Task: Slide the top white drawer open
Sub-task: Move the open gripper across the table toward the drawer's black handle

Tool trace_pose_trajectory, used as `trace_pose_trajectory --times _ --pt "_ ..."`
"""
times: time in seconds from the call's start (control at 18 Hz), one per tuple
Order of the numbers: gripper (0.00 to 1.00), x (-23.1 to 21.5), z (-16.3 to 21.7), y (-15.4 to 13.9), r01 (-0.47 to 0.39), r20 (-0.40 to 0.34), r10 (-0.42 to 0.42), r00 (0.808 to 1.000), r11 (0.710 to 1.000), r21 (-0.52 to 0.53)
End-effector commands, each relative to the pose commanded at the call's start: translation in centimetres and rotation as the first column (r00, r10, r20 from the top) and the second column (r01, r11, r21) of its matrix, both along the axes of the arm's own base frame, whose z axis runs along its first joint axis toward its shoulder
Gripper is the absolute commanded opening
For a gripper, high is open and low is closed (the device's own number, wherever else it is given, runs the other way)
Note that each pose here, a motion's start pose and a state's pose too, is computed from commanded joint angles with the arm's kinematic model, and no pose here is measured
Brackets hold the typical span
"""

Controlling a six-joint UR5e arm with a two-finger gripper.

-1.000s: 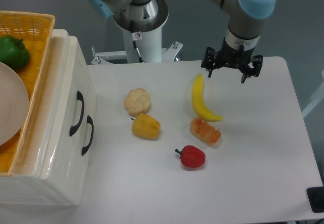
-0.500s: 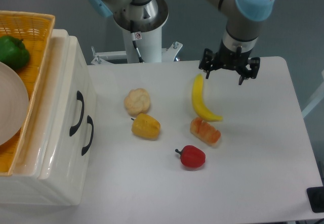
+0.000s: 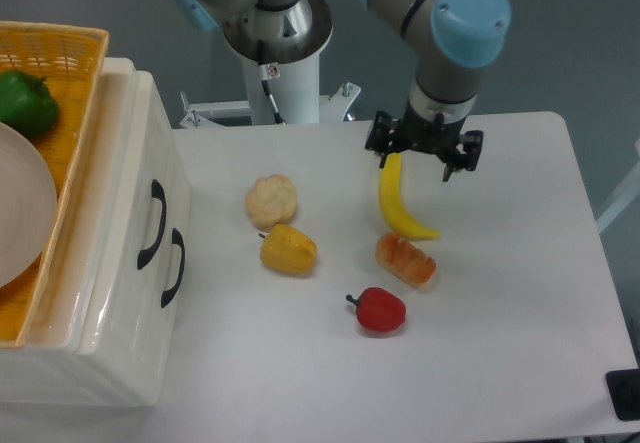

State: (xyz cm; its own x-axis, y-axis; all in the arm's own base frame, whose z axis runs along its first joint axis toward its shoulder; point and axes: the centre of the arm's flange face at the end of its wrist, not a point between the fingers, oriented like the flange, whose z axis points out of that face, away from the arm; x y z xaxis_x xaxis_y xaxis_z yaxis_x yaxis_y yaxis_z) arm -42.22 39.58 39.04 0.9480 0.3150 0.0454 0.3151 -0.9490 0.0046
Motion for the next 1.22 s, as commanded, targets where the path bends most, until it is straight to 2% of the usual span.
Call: trace_pose_trajectory --times 0.17,0.28,0.44,1.0,1.22 --pt "1.00 0.8 0.2 1.1 -0.048 -0.003 0.048 0.999 0.999 0.019" --pt "1.00 1.3 0.2 1.7 -0.071 0.022 0.070 0.997 0.996 0.053" --pt "1.00 2.5 0.5 2.9 -0.151 0.036 0.149 0.988 0.987 0.064" --pt "1.00 7.5 0.2 7.5 -0.229 0.057 0.227 0.972 0.972 0.045" --pt "1.00 7.7 0.9 8.5 -0.296 0.113 0.285 0.952 0.951 0.089"
